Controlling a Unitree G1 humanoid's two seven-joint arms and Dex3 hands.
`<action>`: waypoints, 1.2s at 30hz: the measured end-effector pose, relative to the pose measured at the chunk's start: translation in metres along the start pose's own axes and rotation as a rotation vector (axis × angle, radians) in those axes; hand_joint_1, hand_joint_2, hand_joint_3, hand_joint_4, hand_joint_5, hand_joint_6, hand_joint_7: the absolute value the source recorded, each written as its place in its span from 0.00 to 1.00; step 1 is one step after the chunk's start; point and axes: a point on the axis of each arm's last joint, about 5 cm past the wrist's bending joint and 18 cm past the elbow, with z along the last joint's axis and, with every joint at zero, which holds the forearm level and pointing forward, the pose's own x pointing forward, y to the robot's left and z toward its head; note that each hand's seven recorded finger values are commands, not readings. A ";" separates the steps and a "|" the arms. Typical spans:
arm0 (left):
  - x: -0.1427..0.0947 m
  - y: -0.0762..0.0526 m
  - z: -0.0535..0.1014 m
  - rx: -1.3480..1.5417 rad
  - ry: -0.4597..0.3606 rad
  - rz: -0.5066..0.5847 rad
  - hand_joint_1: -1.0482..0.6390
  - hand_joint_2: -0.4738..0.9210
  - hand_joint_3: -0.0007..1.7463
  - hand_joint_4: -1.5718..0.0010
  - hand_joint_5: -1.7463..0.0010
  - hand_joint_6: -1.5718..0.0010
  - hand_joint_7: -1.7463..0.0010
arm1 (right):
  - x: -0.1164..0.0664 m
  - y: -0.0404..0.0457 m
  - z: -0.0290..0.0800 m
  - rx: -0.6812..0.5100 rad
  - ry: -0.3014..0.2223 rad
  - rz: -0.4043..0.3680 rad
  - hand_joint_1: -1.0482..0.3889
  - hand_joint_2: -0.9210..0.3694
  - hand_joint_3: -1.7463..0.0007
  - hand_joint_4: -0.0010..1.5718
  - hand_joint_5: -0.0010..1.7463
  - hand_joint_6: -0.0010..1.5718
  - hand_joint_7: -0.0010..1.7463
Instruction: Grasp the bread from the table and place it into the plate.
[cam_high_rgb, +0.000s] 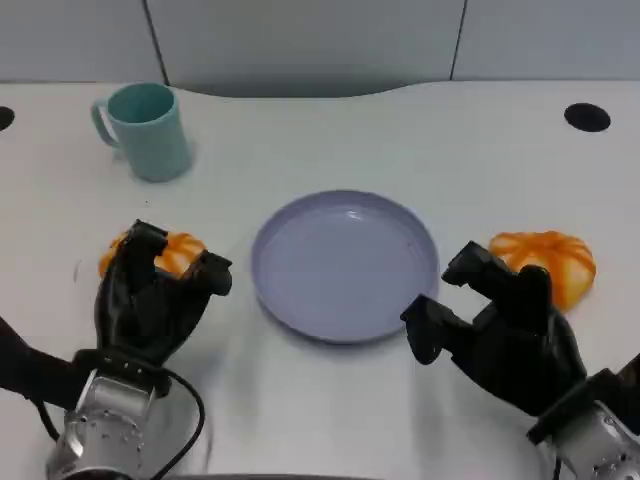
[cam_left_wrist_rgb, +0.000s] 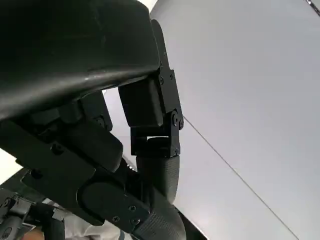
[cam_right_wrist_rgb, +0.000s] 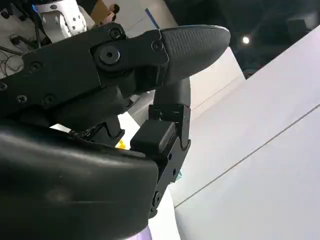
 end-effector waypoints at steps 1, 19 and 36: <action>0.000 0.000 0.001 0.022 -0.002 0.002 0.00 0.78 0.00 0.00 0.59 0.00 0.74 | 0.000 0.0000 0.000 0.000 0.000 0.000 0.17 0.00 0.86 0.57 0.85 0.54 0.55; 0.026 -0.034 0.066 1.491 -0.384 -0.105 0.00 1.00 0.21 0.61 0.28 0.61 0.48 | 0.004 -0.0010 0.004 -0.004 -0.008 0.008 0.17 0.00 0.87 0.58 0.86 0.55 0.54; 0.032 -0.002 0.070 2.128 -0.043 0.182 0.00 1.00 0.40 1.00 1.00 1.00 1.00 | 0.003 -0.0014 0.003 -0.003 -0.004 0.007 0.17 0.00 0.86 0.57 0.86 0.54 0.54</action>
